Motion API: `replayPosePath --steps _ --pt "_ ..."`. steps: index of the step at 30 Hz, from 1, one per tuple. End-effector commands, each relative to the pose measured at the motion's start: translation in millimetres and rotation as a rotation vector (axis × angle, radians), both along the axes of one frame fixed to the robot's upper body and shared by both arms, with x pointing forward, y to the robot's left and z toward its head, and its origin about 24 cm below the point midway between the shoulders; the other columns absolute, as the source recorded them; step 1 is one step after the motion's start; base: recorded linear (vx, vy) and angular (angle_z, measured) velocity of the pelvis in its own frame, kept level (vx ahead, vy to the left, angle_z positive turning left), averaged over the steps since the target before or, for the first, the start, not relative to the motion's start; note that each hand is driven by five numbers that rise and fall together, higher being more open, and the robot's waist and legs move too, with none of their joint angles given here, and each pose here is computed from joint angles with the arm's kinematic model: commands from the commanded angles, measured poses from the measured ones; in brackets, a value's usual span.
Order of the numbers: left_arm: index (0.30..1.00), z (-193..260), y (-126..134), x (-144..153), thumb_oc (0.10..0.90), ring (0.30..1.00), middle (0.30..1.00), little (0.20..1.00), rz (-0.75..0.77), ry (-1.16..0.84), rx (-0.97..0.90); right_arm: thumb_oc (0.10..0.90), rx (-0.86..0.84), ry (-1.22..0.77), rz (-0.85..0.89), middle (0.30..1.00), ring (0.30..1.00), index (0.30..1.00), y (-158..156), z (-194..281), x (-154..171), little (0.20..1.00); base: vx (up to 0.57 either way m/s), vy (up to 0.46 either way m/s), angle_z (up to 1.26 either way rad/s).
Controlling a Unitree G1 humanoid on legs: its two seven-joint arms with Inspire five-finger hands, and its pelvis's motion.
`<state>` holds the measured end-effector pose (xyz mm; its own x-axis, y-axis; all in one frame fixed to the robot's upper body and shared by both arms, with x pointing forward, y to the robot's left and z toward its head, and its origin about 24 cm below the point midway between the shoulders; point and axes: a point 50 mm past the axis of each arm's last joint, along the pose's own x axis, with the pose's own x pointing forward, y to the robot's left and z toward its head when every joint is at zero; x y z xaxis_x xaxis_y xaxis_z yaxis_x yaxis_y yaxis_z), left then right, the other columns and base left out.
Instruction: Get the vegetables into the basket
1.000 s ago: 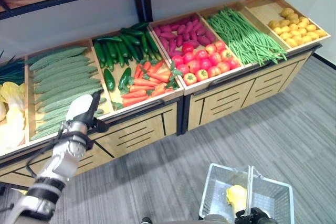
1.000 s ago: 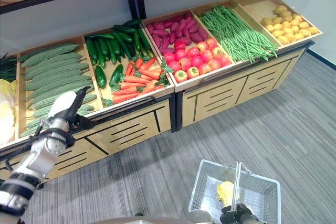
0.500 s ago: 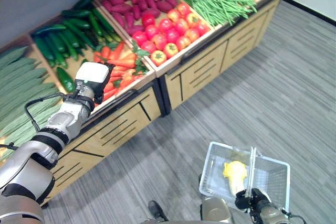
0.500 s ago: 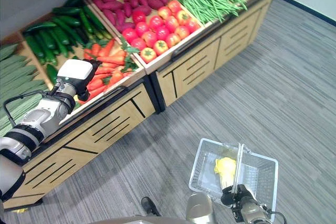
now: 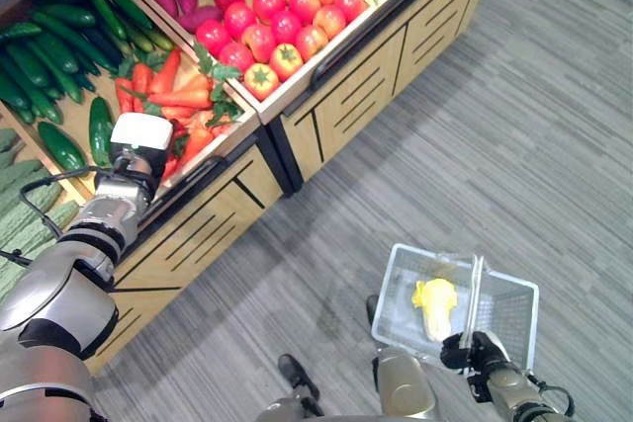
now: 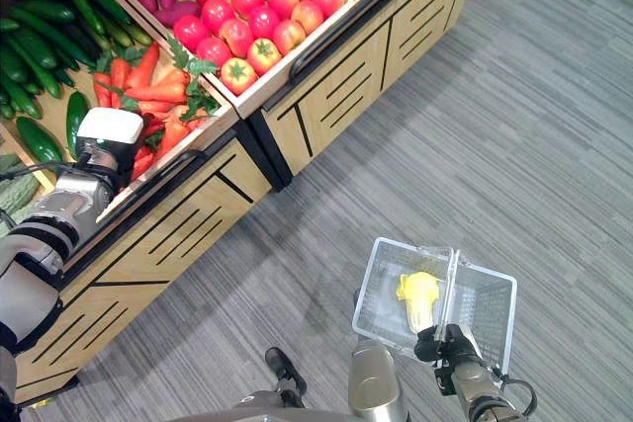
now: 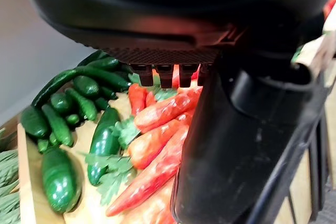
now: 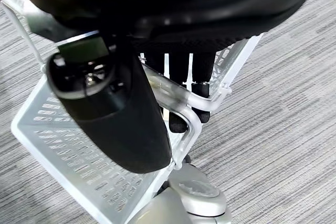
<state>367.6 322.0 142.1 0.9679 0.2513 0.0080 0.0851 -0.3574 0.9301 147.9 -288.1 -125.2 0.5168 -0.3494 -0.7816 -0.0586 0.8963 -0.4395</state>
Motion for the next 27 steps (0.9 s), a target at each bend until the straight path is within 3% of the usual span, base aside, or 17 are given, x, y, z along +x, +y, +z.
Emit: replayPosePath --steps 1,10,27 --pt "1.0 94.0 43.8 -8.6 0.9 1.0 1.0 1.0 0.174 -0.264 0.079 0.4 -0.073 0.186 0.009 0.3 0.3 0.3 -18.2 -8.9 -44.7 0.3 0.0 0.0 0.0" --pt "1.0 91.5 52.1 -12.4 0.9 1.0 1.0 1.0 0.224 -0.259 0.048 0.4 -0.036 0.153 0.032 0.3 0.3 0.3 -8.6 -9.9 -36.3 0.3 0.0 0.0 0.0" --pt "1.0 40.3 61.8 -20.1 0.9 1.0 1.0 1.0 0.388 -0.208 -0.354 0.4 -0.017 0.164 0.036 0.3 0.3 0.3 -3.5 -10.6 -30.3 0.3 0.0 0.011 -0.02"
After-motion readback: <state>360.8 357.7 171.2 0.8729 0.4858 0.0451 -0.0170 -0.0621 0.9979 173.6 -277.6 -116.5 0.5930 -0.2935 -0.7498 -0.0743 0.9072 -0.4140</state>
